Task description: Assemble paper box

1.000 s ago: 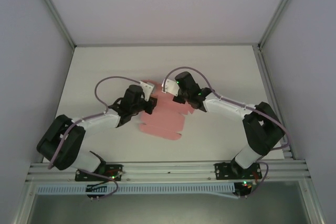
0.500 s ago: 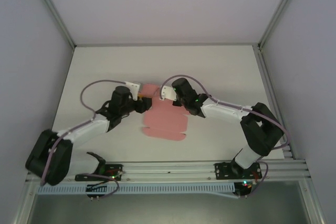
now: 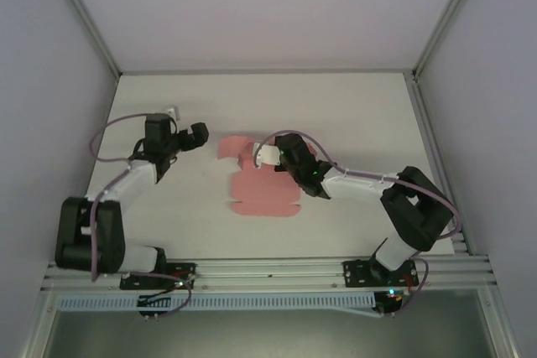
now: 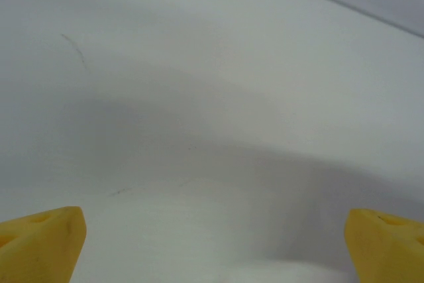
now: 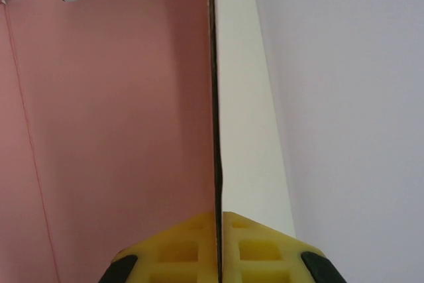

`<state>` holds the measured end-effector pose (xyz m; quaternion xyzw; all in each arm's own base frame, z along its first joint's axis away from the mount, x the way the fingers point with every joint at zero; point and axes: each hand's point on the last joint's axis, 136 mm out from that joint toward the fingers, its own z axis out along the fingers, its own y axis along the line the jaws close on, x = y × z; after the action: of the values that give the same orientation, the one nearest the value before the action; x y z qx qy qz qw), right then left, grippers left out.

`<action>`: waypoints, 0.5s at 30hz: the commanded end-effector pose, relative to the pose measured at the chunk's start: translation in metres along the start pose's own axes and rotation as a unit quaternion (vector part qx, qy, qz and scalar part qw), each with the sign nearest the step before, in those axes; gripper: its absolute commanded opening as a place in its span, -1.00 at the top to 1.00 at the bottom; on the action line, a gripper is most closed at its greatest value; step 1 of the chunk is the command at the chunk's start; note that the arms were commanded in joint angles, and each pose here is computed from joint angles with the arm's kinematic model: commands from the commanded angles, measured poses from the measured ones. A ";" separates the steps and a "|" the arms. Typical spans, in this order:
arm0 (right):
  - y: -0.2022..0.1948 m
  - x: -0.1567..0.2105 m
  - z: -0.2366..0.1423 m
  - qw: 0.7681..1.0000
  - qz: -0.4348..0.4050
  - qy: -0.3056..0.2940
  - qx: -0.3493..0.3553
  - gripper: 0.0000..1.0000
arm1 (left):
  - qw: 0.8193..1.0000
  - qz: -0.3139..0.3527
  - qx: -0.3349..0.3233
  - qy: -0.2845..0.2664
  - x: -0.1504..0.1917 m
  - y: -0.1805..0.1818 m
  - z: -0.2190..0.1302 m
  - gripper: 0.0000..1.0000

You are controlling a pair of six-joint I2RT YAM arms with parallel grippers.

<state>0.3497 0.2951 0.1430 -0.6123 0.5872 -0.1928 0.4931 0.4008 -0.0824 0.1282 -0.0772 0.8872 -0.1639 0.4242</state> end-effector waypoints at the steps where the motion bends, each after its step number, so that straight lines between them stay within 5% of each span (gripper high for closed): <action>1: -0.019 -0.010 -0.006 0.999 0.005 -0.016 0.037 0.90 | 0.997 0.033 0.063 0.018 -0.003 -0.023 0.018 -0.99; 6: -0.019 -0.007 -0.003 0.999 0.006 -0.006 0.038 0.90 | 0.978 0.084 0.182 0.057 0.026 -0.071 0.026 -0.88; 15: -0.012 0.002 0.000 0.999 -0.021 0.022 0.029 0.91 | 0.956 0.150 0.245 0.056 0.083 -0.108 -0.004 -0.44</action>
<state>0.3541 0.2916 0.1480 -0.6062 0.5837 -0.2139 0.4961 0.3591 -0.1955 0.0962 0.1356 0.8701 -0.2963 0.3697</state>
